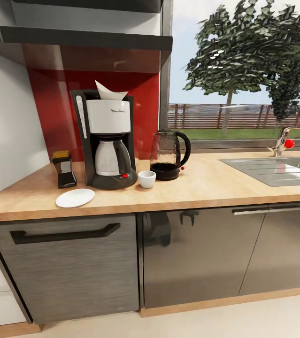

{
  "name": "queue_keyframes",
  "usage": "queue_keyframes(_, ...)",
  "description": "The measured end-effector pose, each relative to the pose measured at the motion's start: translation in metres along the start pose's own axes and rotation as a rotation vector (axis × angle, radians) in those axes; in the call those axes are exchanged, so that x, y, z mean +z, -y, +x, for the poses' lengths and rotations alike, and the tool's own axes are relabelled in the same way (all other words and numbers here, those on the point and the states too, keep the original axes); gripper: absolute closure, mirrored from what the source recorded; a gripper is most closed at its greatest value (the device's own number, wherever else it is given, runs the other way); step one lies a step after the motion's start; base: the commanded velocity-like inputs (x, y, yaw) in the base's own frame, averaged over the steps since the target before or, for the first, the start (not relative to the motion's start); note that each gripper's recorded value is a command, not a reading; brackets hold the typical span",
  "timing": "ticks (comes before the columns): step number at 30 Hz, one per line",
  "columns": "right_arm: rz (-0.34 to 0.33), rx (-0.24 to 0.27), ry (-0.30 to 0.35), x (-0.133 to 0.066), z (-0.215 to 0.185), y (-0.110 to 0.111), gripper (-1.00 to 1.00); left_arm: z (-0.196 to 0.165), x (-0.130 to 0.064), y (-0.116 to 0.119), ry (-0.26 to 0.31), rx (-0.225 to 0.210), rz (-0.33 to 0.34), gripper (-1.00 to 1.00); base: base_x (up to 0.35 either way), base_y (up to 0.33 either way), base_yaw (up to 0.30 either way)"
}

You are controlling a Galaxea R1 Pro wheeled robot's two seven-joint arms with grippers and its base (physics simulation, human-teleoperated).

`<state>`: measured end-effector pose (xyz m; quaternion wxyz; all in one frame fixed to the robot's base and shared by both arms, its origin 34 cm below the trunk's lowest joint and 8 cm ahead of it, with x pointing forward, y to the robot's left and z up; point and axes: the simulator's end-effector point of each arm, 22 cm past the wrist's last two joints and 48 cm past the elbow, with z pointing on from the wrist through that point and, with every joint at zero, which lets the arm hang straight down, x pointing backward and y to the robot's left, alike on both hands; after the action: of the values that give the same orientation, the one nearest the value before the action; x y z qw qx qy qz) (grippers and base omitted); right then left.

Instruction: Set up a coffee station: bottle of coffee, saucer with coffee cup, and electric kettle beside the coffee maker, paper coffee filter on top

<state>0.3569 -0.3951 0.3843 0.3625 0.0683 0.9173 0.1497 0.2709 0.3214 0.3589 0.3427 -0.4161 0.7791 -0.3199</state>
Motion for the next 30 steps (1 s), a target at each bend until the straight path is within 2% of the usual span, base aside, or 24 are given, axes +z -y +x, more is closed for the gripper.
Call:
queue_keyframes(20, 0.001, 0.003, -0.002, -0.0002, 0.0010, 0.0005, -1.00, -0.0014, 0.0000, -0.0002, 0.002, 0.002, 0.000, -1.00, -0.004, 0.000, 0.000)
queue_keyframes(30, 0.001, 0.002, -0.003, 0.0000, 0.0014, 0.0004, -1.00, -0.0015, 0.0000, -0.0003, 0.002, 0.002, -0.001, -1.00, -0.182, 0.000, 0.000)
